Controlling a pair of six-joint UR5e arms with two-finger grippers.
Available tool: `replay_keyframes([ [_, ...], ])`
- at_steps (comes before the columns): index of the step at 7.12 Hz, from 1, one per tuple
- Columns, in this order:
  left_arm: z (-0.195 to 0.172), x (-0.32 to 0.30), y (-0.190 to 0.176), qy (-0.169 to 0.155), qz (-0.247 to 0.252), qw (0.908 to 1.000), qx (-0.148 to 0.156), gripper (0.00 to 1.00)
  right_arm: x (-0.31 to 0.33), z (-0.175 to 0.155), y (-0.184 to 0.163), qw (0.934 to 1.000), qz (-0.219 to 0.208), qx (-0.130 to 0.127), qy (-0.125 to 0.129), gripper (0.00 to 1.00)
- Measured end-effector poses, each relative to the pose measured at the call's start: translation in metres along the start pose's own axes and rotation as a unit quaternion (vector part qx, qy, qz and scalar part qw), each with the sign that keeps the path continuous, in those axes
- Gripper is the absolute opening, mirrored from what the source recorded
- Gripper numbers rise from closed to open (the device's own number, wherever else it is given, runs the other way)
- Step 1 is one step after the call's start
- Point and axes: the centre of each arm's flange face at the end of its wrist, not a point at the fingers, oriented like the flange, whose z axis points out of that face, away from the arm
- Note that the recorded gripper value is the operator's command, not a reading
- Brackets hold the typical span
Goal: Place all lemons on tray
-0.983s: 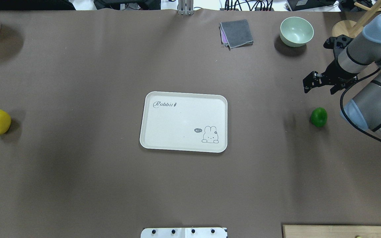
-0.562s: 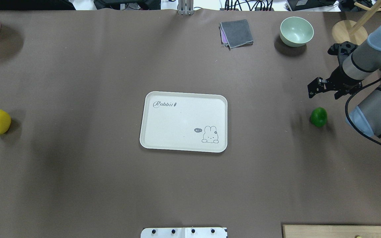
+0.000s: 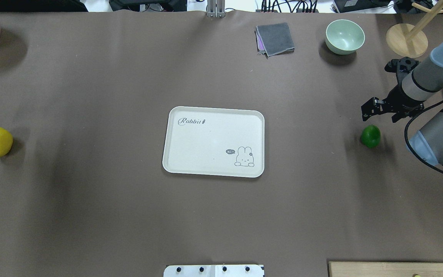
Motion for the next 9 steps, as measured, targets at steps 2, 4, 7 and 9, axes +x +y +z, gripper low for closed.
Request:
replay_keyframes([
  [2,0.013,0.004,0.028,0.013,0.008,0.9999,0.001,0.96,-0.018,0.01,0.006,0.9999,-0.012,-0.011,-0.004,0.91],
  [4,0.03,0.014,0.045,0.008,0.03,0.9995,0.005,0.95,-0.019,0.014,0.01,0.9997,-0.016,-0.016,-0.003,0.68],
  [7,0.041,0.009,0.052,0.003,0.059,0.9982,0.005,0.92,-0.01,0.02,0.016,0.9996,-0.014,-0.022,0.0,0.6],
  [9,0.05,0.0,0.051,-0.003,0.071,0.9975,0.0,0.54,-0.008,0.025,0.022,0.9995,-0.016,-0.028,0.001,0.43],
])
